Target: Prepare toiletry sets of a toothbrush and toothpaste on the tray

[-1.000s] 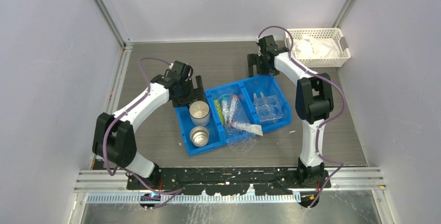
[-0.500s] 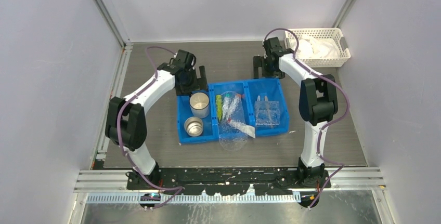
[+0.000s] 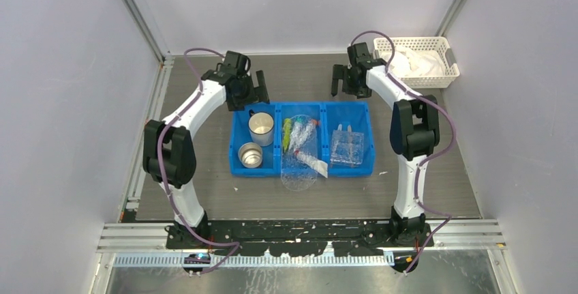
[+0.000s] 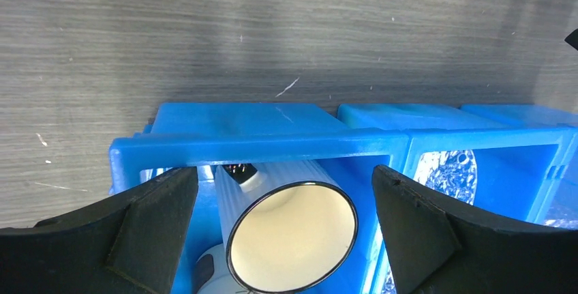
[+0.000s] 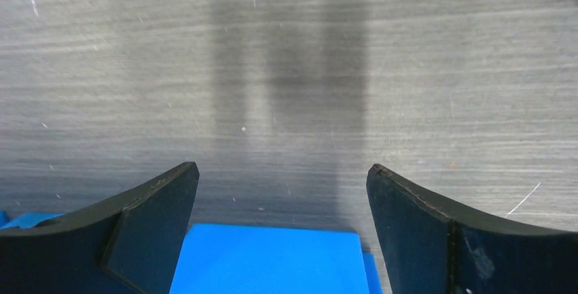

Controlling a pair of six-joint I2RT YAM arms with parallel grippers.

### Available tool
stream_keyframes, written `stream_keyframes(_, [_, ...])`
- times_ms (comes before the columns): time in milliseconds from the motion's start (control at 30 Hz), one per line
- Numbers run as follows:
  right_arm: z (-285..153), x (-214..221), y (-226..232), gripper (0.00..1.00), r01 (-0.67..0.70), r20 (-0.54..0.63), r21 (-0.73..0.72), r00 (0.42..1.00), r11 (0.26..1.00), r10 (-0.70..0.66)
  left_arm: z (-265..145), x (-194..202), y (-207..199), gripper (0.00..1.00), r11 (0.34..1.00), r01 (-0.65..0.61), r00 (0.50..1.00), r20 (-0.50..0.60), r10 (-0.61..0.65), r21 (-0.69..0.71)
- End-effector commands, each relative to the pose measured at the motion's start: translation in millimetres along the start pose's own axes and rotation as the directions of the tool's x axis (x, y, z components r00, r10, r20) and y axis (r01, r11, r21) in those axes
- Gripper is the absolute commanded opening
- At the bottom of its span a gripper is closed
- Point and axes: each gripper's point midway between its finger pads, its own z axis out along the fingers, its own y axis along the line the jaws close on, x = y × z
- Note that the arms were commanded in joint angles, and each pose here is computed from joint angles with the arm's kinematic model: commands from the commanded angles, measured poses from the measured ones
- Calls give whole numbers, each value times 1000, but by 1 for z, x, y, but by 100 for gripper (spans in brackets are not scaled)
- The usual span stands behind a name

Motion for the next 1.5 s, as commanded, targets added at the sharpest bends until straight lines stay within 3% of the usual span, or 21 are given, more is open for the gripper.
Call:
stream_keyframes(0, [-25,-59,6,100,-48,163,-11,985,999,49,-23,-45,-16,100,997,-29,993,118,21,66])
stream_keyframes(200, [-99,-80,-8,100,-63,276,51,960,997,47,-73,-60,-28,100,994,-47,983,184,29,98])
stream_keyframes(367, [-131,-40,10,100,3,213,45,977,999,-12,-91,-47,-24,100,995,-56,988,147,44,80])
stream_keyframes(600, [-126,35,44,100,85,102,15,991,996,-87,-91,-12,-10,100,989,-150,981,127,147,13])
stream_keyframes(733, [-124,51,42,100,83,101,34,991,996,-86,-81,6,-4,100,981,-188,974,120,192,-45])
stream_keyframes(1467, [-81,47,35,100,78,68,106,994,991,-86,-13,-1,-2,100,967,-219,970,74,230,-128])
